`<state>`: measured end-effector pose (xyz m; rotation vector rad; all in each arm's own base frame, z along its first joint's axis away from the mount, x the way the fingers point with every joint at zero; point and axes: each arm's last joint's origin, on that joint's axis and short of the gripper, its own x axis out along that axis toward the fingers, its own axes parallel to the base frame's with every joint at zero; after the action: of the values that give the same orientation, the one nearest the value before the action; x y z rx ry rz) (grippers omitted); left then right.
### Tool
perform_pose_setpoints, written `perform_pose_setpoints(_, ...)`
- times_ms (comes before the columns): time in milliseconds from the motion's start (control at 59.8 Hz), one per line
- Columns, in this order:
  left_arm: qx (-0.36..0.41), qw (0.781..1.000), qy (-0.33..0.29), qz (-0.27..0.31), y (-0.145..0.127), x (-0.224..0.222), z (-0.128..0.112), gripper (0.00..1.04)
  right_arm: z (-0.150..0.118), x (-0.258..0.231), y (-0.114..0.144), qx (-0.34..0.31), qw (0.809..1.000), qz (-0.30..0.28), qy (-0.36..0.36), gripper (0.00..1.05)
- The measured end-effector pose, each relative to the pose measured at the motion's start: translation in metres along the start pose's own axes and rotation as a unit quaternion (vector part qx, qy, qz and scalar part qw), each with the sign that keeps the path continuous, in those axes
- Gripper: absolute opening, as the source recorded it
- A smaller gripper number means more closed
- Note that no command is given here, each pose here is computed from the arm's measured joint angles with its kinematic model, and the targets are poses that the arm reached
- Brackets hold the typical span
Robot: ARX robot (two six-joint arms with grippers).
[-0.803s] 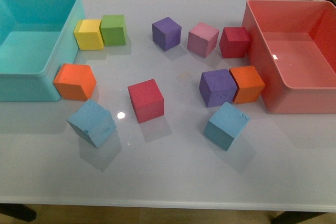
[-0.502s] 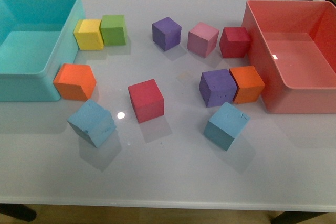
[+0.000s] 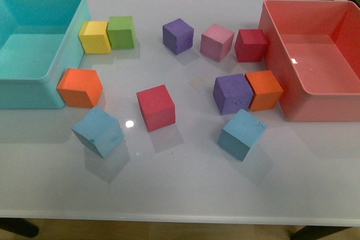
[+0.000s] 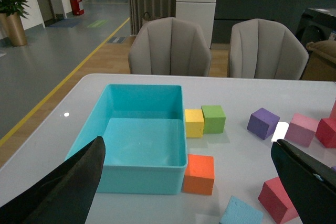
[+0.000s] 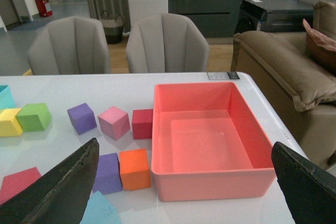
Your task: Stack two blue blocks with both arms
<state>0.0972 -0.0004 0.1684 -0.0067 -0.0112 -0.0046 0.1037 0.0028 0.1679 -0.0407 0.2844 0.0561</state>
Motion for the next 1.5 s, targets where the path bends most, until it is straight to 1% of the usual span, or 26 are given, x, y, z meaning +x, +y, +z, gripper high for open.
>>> perform_pose_setpoints(33, 0.0, 1.0, 0.0, 0.0, 0.0, 0.0, 0.0, 0.96, 0.003, 0.01, 0.002, -0.017, 0.999, 0.012, 0.039, 0.96)
perform_pose_setpoints(50, 0.0, 1.0, 0.0, 0.0, 0.0, 0.0, 0.0, 0.96, 0.003, 0.014, 0.002, -0.023, 0.999, 0.016, 0.047, 0.96)
perform_pose_setpoints(134, 0.0, 1.0, 0.0, 0.0, 0.0, 0.0, 0.0, 0.96, 0.011, 0.041, 0.008, -0.072, 0.994, 0.042, 0.069, 0.96)
perform_pose_setpoints(201, 0.0, 1.0, 0.0, 0.0, 0.0, 0.0, 0.0, 0.96, 0.017, 0.076, 0.017, -0.137, 0.984, 0.082, 0.085, 0.96)
perform_pose_setpoints(234, 0.0, 1.0, 0.0, 0.0, 0.0, 0.0, 0.0, 0.96, 0.016, 0.085, 0.021, -0.151, 0.979, 0.098, 0.09, 0.96)
perform_pose_setpoints(301, 0.0, 1.0, 0.0, 0.0, 0.0, 0.0, 0.0, 0.96, 0.005, 0.118, 0.038, -0.214, 0.957, 0.148, 0.13, 0.96)
perform_pose_setpoints(385, 0.0, 1.0, 0.0, 0.0, 0.0, 0.0, 0.0, 0.96, -0.01, 0.138, 0.051, -0.25, 0.934, 0.195, 0.166, 0.96)
perform_pose_setpoints(468, 0.0, 1.0, 0.0, 0.0, 0.0, 0.0, 0.0, 0.96, -0.023, 0.157, 0.062, -0.272, 0.917, 0.218, 0.194, 0.96)
perform_pose_setpoints(602, 0.0, 1.0, 0.0, 0.0, 0.0, 0.0, 0.0, 0.96, -0.04, 0.185, 0.072, -0.283, 0.903, 0.23, 0.227, 0.96)
perform_pose_setpoints(769, 0.0, 1.0, 0.0, 0.0, 0.0, 0.0, 0.0, 0.96, -0.059, 0.212, 0.082, -0.286, 0.893, 0.235, 0.257, 0.96)
perform_pose_setpoints(1003, 0.0, 1.0, 0.0, 0.0, 0.0, 0.0, 0.0, 0.96, -0.07, 0.239, 0.091, -0.277, 0.891, 0.235, 0.272, 0.96)
perform_pose_setpoints(1354, 0.0, 1.0, 0.0, 0.0, 0.0, 0.0, 0.0, 0.96, -0.09, 0.254, 0.098, -0.257, 0.889, 0.234, 0.298, 0.96)
perform_pose_setpoints(1388, 0.0, 1.0, 0.0, 0.0, 0.0, 0.0, 0.0, 0.96, -0.091, 0.254, 0.098, -0.256, 0.889, 0.234, 0.299, 0.94)
perform_pose_setpoints(1438, 0.0, 1.0, 0.0, 0.0, 0.0, 0.0, 0.0, 0.96, -0.092, 0.255, 0.099, -0.252, 0.89, 0.233, 0.3, 0.86)
perform_pose_setpoints(1455, 0.0, 1.0, 0.0, 0.0, 0.0, 0.0, 0.0, 0.96, -0.092, 0.255, 0.099, -0.251, 0.89, 0.232, 0.3, 0.85)
perform_pose_setpoints(1471, 0.0, 1.0, 0.0, 0.0, 0.0, 0.0, 0.0, 0.96, -0.092, 0.255, 0.099, -0.25, 0.891, 0.232, 0.3, 0.81)
perform_pose_setpoints(1505, 0.0, 1.0, 0.0, 0.0, 0.0, 0.0, 0.0, 0.96, -0.092, 0.255, 0.099, -0.249, 0.892, 0.232, 0.299, 0.78)
